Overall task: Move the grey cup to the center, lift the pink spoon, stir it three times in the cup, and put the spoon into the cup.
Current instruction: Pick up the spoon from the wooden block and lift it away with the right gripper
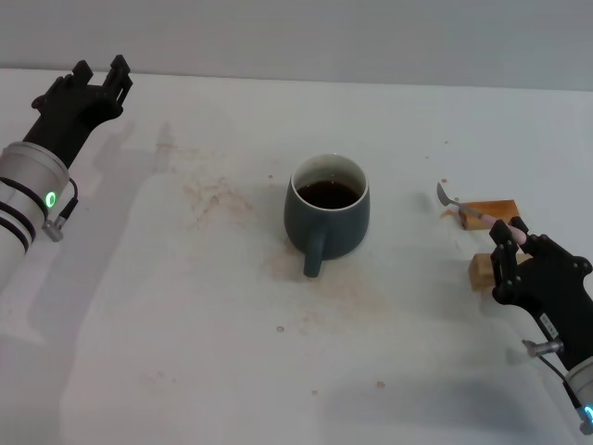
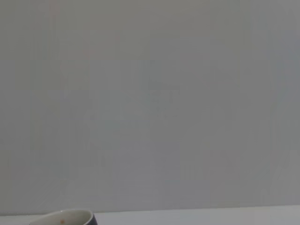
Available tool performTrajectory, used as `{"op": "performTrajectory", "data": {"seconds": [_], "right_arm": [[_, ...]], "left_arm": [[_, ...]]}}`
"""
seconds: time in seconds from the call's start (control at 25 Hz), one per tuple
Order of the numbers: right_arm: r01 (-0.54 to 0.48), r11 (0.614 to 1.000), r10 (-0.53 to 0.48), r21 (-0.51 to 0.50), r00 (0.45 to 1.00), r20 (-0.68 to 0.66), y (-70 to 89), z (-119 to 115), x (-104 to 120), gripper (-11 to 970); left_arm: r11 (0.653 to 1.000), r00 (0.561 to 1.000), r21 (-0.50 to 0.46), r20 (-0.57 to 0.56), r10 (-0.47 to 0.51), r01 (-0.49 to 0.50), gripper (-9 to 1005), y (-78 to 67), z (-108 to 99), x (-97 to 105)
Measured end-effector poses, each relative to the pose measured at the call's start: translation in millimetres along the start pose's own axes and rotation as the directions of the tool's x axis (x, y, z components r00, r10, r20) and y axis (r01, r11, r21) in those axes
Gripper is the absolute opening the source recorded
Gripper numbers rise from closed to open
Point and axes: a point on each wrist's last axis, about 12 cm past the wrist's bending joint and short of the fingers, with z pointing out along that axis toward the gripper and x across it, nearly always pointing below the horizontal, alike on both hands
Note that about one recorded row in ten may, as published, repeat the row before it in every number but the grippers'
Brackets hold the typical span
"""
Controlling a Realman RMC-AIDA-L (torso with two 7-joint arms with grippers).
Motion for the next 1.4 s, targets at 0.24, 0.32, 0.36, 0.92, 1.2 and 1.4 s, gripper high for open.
{"op": "performTrajectory", "data": {"seconds": [0.24, 0.32, 0.36, 0.92, 1.2, 1.4], "right_arm": [[0.001, 1.000, -0.001, -0.002, 1.000, -0.013, 0.8, -0.2, 1.8, 100], [0.001, 1.000, -0.001, -0.002, 1.000, -0.015, 0.7, -0.4, 2.1, 100], [0.001, 1.000, -0.001, -0.002, 1.000, -0.015, 0.7, -0.5, 2.2, 100], [0.001, 1.000, -0.001, 0.001, 1.000, -0.031, 1.0, -2.3, 4.6, 100], [0.001, 1.000, -0.001, 0.000, 1.000, -0.031, 1.4, -2.3, 4.7, 100], [0.002, 1.000, -0.002, -0.004, 1.000, -0.030, 1.8, -1.6, 4.4, 101]], "left_arm": [[1.000, 1.000, -0.005, -0.005, 0.000, 0.000, 549, 0.8, -0.8, 0.9], [1.000, 1.000, -0.005, -0.005, -0.001, 0.001, 549, 0.9, -1.1, 1.0], [1.000, 1.000, -0.005, -0.005, -0.001, 0.001, 549, 1.0, -1.2, 1.1], [1.000, 1.000, -0.008, -0.008, -0.003, 0.003, 549, 1.8, -1.9, 1.8], [1.000, 1.000, -0.008, -0.008, -0.003, 0.003, 549, 1.8, -1.9, 1.9], [1.000, 1.000, -0.009, -0.009, -0.003, 0.003, 549, 2.0, -2.1, 2.0]]}}
